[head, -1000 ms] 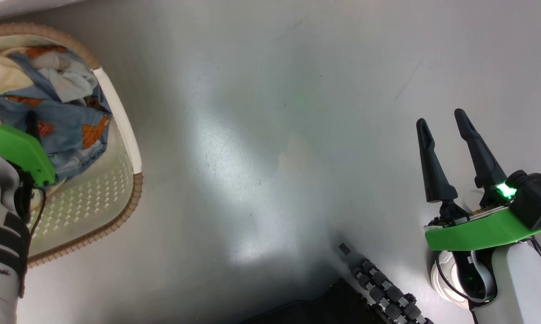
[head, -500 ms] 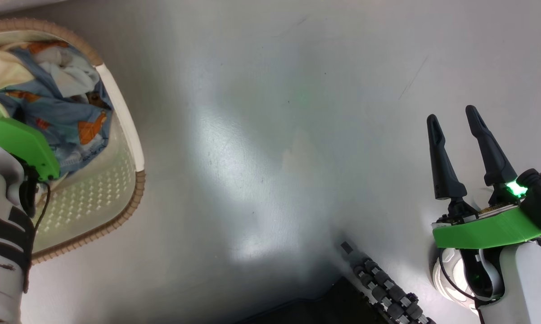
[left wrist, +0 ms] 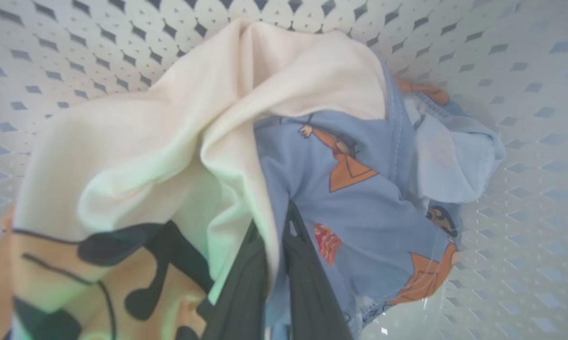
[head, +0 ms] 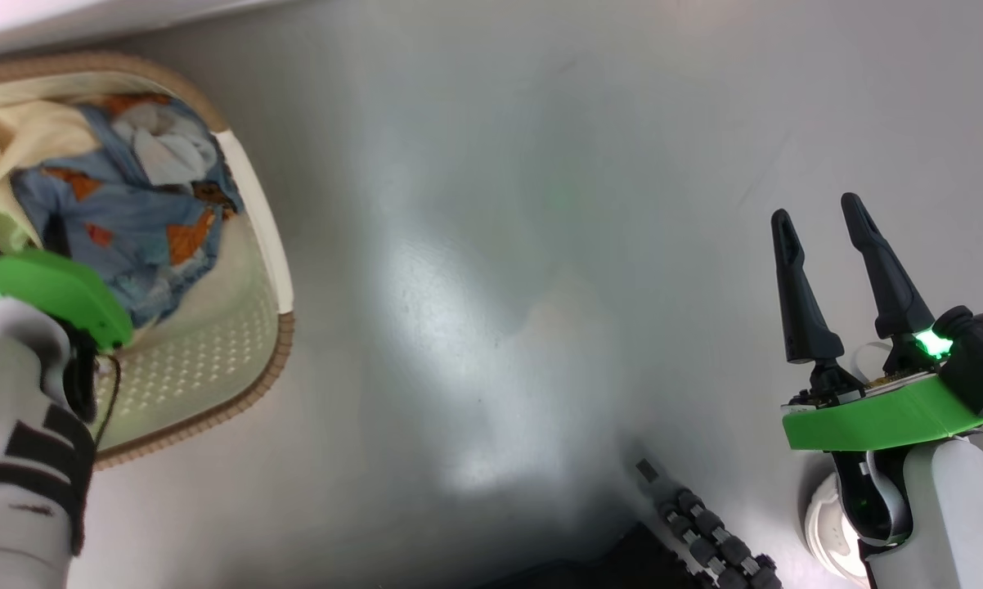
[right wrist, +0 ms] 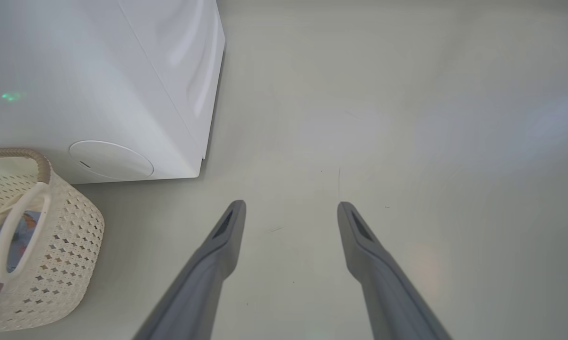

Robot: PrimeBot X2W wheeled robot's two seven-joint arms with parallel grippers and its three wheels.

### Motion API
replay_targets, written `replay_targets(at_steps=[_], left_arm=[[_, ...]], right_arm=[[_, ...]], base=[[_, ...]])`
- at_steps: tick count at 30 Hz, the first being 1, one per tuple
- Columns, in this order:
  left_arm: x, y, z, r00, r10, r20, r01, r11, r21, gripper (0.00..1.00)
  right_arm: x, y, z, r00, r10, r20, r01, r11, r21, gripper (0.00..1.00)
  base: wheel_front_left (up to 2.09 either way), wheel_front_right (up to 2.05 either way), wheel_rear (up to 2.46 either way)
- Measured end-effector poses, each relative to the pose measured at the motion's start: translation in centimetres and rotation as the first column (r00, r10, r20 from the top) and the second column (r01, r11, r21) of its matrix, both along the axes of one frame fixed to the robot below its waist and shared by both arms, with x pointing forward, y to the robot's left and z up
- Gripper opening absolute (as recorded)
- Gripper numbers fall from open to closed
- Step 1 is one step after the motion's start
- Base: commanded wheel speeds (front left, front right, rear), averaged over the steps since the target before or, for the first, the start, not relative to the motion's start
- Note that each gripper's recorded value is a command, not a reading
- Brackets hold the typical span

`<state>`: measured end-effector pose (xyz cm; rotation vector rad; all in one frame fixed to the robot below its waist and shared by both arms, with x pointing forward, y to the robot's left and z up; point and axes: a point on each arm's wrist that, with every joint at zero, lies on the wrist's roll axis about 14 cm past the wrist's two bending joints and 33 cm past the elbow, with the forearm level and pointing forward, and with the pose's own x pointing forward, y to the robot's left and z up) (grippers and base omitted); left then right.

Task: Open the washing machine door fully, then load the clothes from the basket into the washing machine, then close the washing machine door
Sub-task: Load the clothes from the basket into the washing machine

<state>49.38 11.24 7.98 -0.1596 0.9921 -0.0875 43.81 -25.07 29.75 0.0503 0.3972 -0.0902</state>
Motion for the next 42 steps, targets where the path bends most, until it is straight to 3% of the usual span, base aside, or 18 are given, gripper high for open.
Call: replay_targets(at_steps=[18,30,42], left_arm=[[-1.5,3.4,9.2,0.969,0.153,0.195,-0.147,0.988,-0.047,0.0],[-3.7,3.8,16.8,0.919,0.188,0.347,-0.167,0.982,-0.09,0.0],[-8.2,4.6,24.2,0.849,0.227,0.478,-0.18,0.973,-0.142,0.0]], right_arm=[[1.7,2.1,5.9,0.987,0.033,0.158,-0.041,0.998,0.051,1.0],[0.3,3.3,10.4,0.969,0.049,0.243,-0.07,0.995,0.076,1.0],[-3.7,4.1,14.2,0.953,0.052,0.298,-0.083,0.992,0.092,1.0]], base=[[0.0,0.0,0.0],[0.0,0.0,0.0],[0.0,0.0,0.0]])
